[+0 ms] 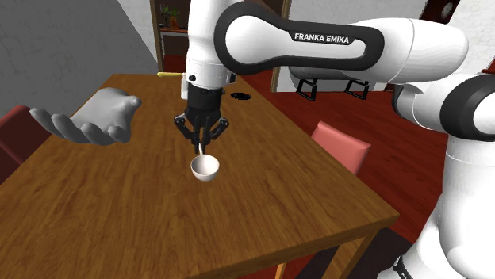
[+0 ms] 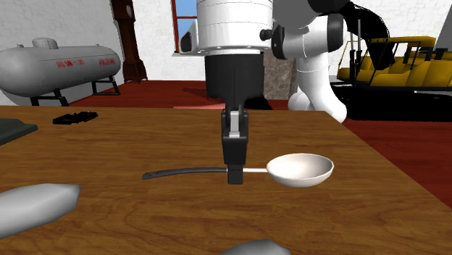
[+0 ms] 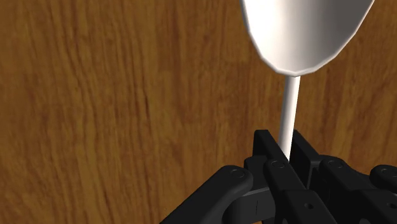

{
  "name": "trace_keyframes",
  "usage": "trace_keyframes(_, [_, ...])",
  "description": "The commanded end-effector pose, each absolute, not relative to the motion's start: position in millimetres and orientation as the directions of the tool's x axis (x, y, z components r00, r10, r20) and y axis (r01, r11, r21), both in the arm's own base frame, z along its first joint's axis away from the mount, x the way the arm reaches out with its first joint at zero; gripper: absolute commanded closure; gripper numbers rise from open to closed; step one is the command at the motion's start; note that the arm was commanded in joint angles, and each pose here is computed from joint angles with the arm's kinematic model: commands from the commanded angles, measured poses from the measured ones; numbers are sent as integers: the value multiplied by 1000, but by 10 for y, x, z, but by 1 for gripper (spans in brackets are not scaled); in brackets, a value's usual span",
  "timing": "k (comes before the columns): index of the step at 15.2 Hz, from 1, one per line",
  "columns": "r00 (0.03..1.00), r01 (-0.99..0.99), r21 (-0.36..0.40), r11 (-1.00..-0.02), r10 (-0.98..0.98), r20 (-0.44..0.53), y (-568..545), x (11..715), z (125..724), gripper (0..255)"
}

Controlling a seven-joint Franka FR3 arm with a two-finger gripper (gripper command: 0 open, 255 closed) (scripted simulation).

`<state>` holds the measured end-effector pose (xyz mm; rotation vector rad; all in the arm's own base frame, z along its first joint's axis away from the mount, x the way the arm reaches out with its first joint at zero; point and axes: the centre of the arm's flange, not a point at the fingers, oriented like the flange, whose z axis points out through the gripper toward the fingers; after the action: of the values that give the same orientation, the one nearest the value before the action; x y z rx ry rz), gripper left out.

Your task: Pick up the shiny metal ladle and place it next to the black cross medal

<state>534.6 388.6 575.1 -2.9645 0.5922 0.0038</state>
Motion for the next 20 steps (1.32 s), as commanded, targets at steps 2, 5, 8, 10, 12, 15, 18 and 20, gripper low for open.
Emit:
trace_keyframes(2, [924, -383, -115, -917, -383, -26, 3884, 5339, 5903, 255])
trace_keyframes(5, [924, -383, -115, -917, -383, -26, 3884, 5339, 6061, 255])
trace_keyframes(8, [924, -383, -115, -917, -383, -26, 3884, 5339, 6220, 255])
trace_keyframes(10, [924, -383, -115, -917, -383, -26, 3884, 5339, 6325, 255])
trace_keyframes(12, [924, -383, -115, -917, -383, -26, 3884, 5339, 6431, 255])
trace_keyframes(15, [924, -383, -115, -917, -383, -26, 3884, 5338, 6589, 255])
trace_keyframes(18, [923, -383, -115, -916, -383, -26, 3884, 5338, 6747, 255])
trace_keyframes(20, [924, -383, -115, -917, -383, -26, 3764, 5393, 6779, 255])
